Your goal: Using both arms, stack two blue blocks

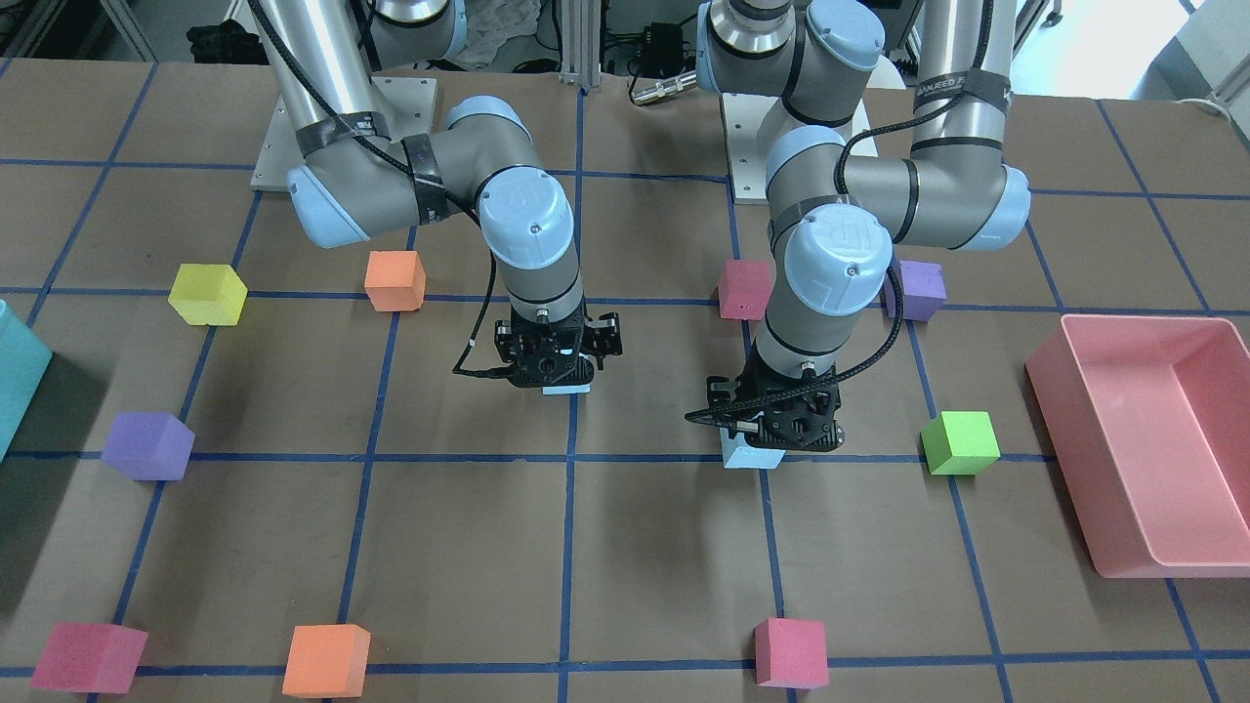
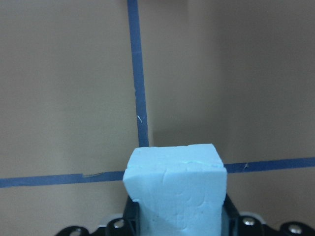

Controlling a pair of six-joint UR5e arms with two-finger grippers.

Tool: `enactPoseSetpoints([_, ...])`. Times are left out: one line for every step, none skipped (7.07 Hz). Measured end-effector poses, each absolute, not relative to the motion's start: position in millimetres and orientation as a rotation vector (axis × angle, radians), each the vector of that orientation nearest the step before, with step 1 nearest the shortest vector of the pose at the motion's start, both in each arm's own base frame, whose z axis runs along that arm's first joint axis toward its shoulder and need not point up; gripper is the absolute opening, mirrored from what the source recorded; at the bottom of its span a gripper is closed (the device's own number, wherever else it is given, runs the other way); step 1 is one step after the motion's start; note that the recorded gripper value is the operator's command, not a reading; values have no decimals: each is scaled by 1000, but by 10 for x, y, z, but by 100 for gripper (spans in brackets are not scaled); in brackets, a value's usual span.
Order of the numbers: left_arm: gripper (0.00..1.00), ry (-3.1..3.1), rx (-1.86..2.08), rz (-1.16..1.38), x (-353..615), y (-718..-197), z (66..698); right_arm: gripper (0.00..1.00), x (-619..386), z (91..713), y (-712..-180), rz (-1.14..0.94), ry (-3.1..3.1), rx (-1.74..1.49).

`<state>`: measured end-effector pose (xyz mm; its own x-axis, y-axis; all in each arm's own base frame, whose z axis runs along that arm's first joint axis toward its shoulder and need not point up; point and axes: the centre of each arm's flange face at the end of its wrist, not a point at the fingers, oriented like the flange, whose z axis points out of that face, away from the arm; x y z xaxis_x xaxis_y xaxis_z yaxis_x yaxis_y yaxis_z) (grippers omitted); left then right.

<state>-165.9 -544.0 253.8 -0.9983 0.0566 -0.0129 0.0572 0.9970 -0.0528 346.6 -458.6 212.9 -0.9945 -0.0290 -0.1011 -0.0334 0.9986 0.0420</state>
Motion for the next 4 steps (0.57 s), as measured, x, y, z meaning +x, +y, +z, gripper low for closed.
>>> enactPoseSetpoints([6, 3128, 87, -83, -1665, -5421, 2585, 100, 3469, 2159, -4603, 50, 3036, -46])
enactPoseSetpoints([6, 3129, 88, -83, -1688, -5392, 2637, 100, 3435, 2227, -4657, 28, 3032, -34])
enactPoseSetpoints([7, 3131, 97, -81, -1752, -5343, 2696, 100, 3315, 2354, -4780, -6, 3031, -8])
enactPoseSetpoints([7, 3136, 101, -82, -1859, -5278, 2747, 100, 3078, 2558, -4956, -36, 3033, 14])
